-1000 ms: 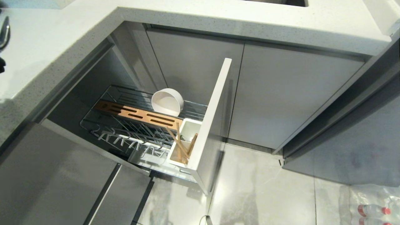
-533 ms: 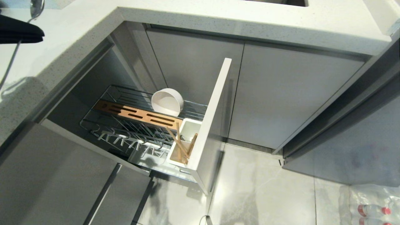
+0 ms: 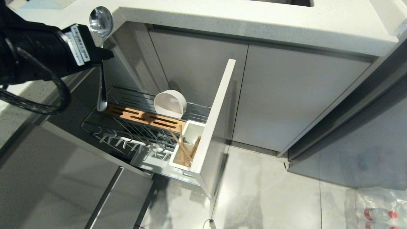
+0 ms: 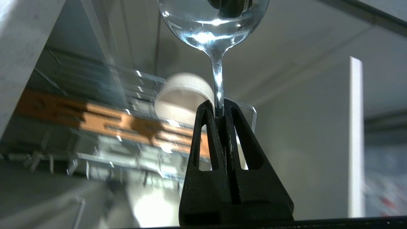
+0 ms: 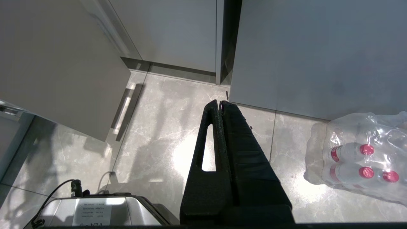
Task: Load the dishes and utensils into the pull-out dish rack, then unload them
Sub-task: Pick up the spoon and place it in the cupboard
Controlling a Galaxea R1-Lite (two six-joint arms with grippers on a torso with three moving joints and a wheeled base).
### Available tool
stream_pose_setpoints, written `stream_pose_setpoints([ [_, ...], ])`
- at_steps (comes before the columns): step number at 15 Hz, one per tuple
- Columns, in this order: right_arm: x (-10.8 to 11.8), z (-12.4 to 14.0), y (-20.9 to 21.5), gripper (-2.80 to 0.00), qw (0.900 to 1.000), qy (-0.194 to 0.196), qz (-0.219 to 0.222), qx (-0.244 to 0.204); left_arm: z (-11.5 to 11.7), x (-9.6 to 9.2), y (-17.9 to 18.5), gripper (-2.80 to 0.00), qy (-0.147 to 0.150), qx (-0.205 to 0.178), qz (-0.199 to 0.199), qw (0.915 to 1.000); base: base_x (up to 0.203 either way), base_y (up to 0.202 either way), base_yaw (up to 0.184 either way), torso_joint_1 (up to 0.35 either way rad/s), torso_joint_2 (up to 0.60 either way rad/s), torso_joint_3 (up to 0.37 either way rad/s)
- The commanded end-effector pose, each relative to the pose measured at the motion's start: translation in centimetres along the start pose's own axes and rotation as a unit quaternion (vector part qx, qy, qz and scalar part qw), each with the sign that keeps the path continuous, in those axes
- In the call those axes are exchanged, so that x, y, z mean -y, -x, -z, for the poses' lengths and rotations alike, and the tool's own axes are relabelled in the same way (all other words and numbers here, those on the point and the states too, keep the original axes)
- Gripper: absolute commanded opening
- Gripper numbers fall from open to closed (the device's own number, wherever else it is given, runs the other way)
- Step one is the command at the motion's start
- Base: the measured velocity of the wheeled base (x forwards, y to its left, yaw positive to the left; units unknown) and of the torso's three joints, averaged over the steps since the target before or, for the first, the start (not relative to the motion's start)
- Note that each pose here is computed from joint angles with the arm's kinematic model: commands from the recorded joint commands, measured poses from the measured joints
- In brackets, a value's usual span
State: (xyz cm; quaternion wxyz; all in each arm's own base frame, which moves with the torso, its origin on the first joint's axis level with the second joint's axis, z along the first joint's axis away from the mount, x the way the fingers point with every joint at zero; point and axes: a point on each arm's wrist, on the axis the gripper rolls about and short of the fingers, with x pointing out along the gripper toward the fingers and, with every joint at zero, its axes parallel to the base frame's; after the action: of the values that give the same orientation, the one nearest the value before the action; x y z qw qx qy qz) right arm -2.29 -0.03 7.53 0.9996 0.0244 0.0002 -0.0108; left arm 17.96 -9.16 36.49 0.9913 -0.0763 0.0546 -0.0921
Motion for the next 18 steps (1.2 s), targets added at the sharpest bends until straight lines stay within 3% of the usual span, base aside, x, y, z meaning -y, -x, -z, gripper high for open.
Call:
stream_pose_setpoints([
  [1,0.0,0.0,0.0,-2.8,1.0,0.0,0.0,-0.001,1.4,1.4,-0.8,-2.8,0.0,0.046,-0.011,0.9989,0.0,0.0,0.0,0.0,0.0,0.0],
  [4,0.0,0.0,0.0,-2.8,1.0,0.0,0.0,-0.001,4.5,3.6,-2.7,-2.8,-0.009,0.09,-0.026,0.9955,0.0,0.0,0.0,0.0,0.0,0.0],
  [10,0.0,0.0,0.0,-2.8,1.0,0.0,0.0,-0.001,8.7,6.5,-6.8,-2.8,-0.02,0.116,-0.044,0.992,0.0,0.0,0.0,0.0,0.0,0.0],
  [14,0.0,0.0,0.0,-2.8,1.0,0.0,0.0,-0.001,13.2,7.8,-10.5,-2.8,-0.072,0.146,-0.056,0.9851,0.0,0.0,0.0,0.0,0.0,0.0],
  [18,0.0,0.0,0.0,-2.8,1.0,0.0,0.0,-0.001,15.8,8.2,-12.6,-2.8,-0.091,0.138,-0.063,0.9841,0.0,0.0,0.0,0.0,0.0,0.0],
])
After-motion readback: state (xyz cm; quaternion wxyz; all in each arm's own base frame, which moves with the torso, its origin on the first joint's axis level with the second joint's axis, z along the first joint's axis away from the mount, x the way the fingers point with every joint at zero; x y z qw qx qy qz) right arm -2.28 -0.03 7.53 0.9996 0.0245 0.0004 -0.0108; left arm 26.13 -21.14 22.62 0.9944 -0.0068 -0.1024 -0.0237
